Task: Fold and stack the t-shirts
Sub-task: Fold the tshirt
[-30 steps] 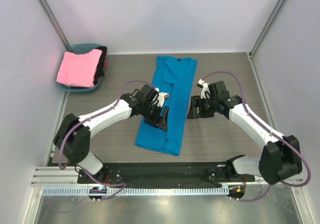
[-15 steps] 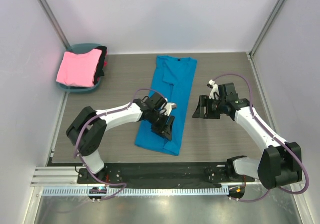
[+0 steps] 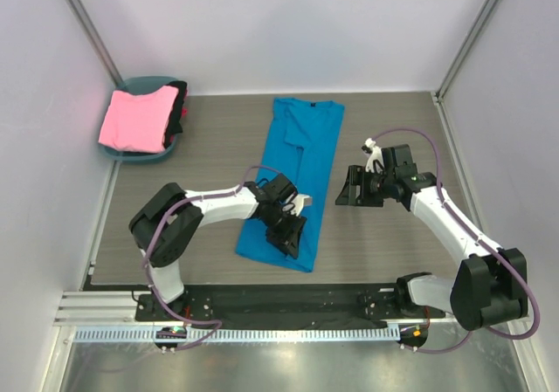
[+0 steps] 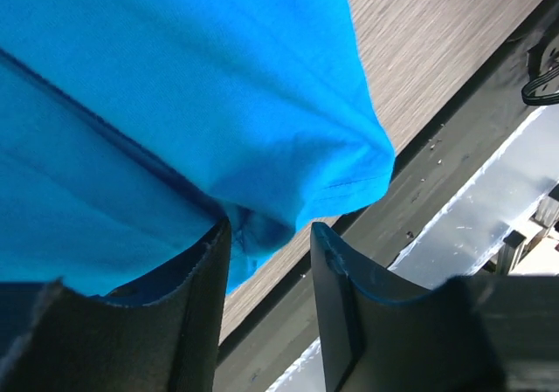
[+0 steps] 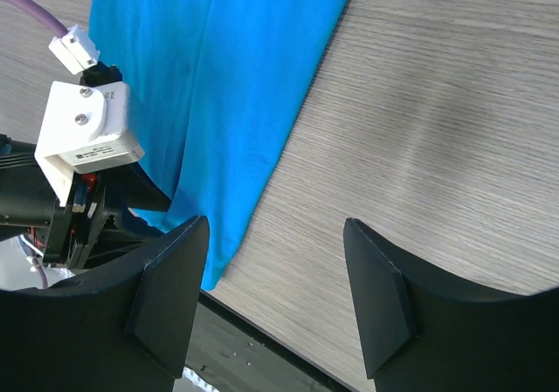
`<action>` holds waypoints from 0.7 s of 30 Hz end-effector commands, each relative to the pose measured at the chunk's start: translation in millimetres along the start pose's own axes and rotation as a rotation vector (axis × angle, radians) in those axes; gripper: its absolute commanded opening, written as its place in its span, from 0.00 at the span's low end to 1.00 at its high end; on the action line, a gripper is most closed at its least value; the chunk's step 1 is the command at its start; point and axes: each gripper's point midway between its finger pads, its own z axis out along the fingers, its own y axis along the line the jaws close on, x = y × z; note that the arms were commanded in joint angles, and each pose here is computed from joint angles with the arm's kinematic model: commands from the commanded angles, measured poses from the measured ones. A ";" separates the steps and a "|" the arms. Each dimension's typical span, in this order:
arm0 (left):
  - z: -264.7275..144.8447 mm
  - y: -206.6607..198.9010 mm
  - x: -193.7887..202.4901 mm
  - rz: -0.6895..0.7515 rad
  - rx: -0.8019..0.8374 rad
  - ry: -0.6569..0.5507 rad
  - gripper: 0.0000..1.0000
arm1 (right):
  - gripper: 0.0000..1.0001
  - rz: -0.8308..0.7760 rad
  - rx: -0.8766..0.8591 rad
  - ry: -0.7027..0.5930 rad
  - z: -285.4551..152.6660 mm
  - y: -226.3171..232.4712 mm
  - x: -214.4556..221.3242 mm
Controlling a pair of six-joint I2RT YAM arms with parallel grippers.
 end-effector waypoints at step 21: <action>-30.1 -14.4 25.1 0.065 0.039 -0.008 0.00 | 0.69 0.015 -0.059 0.002 9.9 8.2 -12.2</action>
